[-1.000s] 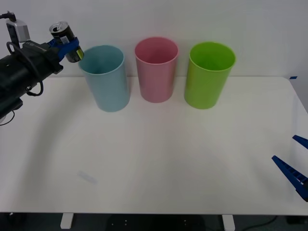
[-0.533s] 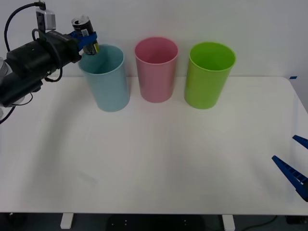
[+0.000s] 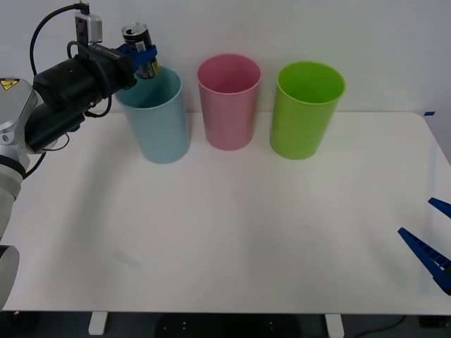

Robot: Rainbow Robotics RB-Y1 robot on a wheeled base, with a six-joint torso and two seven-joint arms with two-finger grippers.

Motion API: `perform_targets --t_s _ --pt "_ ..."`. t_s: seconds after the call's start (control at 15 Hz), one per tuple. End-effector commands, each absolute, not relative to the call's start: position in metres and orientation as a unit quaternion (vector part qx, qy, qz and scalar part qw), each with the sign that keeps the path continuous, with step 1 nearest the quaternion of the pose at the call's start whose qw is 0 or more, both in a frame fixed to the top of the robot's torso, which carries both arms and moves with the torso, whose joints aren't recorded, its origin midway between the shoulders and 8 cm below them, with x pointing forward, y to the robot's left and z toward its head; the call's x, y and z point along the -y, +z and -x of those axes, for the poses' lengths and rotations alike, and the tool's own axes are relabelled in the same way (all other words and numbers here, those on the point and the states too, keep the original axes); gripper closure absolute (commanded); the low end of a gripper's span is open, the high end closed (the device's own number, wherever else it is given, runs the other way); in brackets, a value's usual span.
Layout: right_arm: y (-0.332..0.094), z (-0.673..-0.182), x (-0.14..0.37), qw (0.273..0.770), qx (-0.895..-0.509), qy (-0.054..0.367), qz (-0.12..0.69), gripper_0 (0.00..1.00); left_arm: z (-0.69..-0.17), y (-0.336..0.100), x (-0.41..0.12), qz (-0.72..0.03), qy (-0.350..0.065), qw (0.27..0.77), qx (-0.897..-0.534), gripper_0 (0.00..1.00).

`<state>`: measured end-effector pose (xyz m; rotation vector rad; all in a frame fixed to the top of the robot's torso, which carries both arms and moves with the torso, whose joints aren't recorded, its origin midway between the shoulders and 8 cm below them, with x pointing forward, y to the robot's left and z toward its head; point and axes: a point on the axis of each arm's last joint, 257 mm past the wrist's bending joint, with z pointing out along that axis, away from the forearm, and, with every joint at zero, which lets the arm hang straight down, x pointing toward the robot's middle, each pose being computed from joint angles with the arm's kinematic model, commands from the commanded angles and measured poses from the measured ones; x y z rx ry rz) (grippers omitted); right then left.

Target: Grasp the object on the table and drop it into the matching bin: aluminum can to the light blue bin, PET bottle to the pink bin.

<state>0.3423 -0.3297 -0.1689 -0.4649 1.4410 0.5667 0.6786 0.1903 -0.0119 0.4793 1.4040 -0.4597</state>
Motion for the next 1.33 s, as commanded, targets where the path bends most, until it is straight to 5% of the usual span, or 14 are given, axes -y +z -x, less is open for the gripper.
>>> perform_targets --t_s 0.07,0.2,0.27,0.33,1.33 --pt "-0.169 -0.342 0.33 0.691 -0.645 0.253 0.208 0.0 -0.679 -0.012 -0.191 -0.216 -0.207 0.713 -0.634 1.0" --pt "-0.169 -0.342 0.33 0.691 -0.645 0.253 0.208 0.0 -0.679 -0.01 -0.19 -0.215 -0.209 0.714 -0.632 0.85" --pt "-0.169 -0.342 0.33 0.691 -0.645 0.253 0.208 0.0 -0.678 -0.01 -0.19 -0.217 -0.208 0.715 -0.631 0.2" --pt "-0.169 -0.342 0.33 0.691 -0.645 0.253 0.208 0.0 -0.679 -0.008 -0.191 -0.216 -0.207 0.716 -0.63 0.0" --pt "-0.169 -0.342 0.33 0.691 -0.645 0.253 0.208 0.0 -0.626 -0.01 -0.241 -0.211 -0.265 0.717 -0.61 0.0"
